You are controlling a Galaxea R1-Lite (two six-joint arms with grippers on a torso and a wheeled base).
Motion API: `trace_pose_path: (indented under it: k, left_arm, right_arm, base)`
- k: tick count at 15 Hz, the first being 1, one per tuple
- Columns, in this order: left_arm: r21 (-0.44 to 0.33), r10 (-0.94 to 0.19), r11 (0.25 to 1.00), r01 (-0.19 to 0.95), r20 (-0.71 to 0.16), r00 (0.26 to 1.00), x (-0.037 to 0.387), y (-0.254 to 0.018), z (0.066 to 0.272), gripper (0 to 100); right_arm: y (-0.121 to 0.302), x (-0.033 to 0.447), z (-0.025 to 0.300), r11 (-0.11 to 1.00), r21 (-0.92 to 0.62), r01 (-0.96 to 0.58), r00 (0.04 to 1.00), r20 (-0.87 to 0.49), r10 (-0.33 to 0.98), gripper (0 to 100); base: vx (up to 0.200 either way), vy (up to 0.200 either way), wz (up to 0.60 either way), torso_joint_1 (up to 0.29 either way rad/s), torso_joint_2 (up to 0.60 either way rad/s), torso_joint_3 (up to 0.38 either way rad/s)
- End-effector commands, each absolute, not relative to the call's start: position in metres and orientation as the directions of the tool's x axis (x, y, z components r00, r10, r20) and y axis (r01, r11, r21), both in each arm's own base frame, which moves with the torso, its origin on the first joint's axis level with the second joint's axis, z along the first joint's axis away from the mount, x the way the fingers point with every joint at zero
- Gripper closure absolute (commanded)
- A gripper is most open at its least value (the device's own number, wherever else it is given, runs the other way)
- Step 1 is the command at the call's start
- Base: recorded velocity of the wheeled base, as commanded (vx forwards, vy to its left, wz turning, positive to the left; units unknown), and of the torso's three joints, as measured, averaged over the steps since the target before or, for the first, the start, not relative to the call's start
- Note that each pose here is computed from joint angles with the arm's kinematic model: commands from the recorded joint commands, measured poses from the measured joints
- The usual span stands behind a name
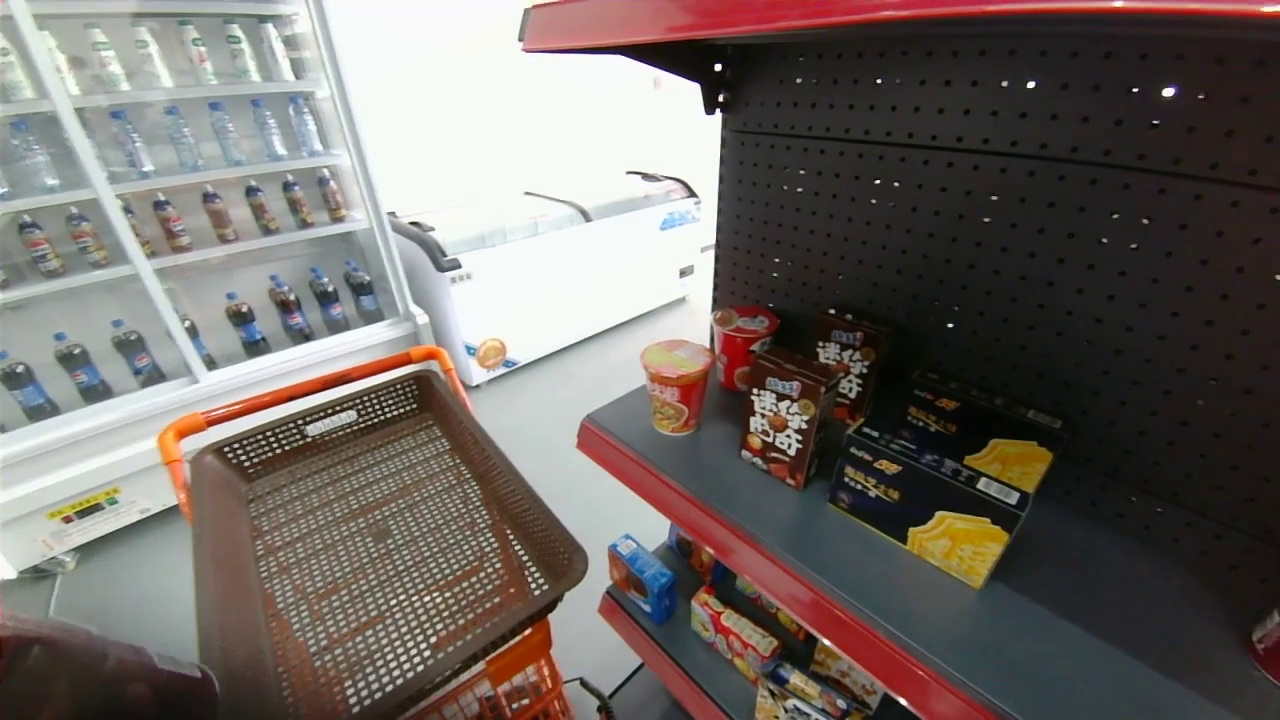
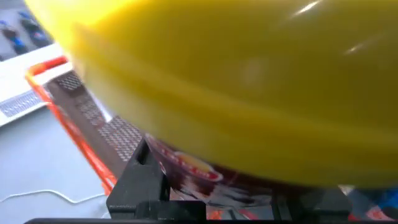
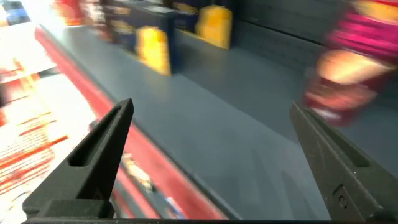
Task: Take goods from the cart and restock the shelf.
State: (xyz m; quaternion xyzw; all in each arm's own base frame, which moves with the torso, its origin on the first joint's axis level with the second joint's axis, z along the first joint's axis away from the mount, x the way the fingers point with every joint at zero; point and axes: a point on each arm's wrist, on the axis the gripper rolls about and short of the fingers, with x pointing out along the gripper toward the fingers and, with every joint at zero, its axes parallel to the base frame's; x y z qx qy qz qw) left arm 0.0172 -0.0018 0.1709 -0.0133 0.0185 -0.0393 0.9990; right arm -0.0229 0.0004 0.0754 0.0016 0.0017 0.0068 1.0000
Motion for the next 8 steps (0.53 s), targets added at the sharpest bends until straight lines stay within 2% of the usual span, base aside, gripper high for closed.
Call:
trace_pose_path:
  k: [1,8]
  left_arm:
    - [-0.024,-0.064,0.998,0.064,-0.014,0.998,0.003,-0.002,0.166,100]
    - [-0.021,-0.071,0.997,0.07,-0.021,0.997,-0.012,-0.002,0.153,100]
  right_arm:
    - [0.0,-0.023,0.075,1.0,0.003,-0.014,1.0,-0.006,0.014,0]
    - [0.0,-0.023,0.075,1.0,0.003,-0.014,1.0,-0.006,0.014,0]
  base:
    - [0.0,0.0,-0.6,0.007,-0.01,0.012]
    - [0.0,0.0,-0.6,0.004,0.0,0.002]
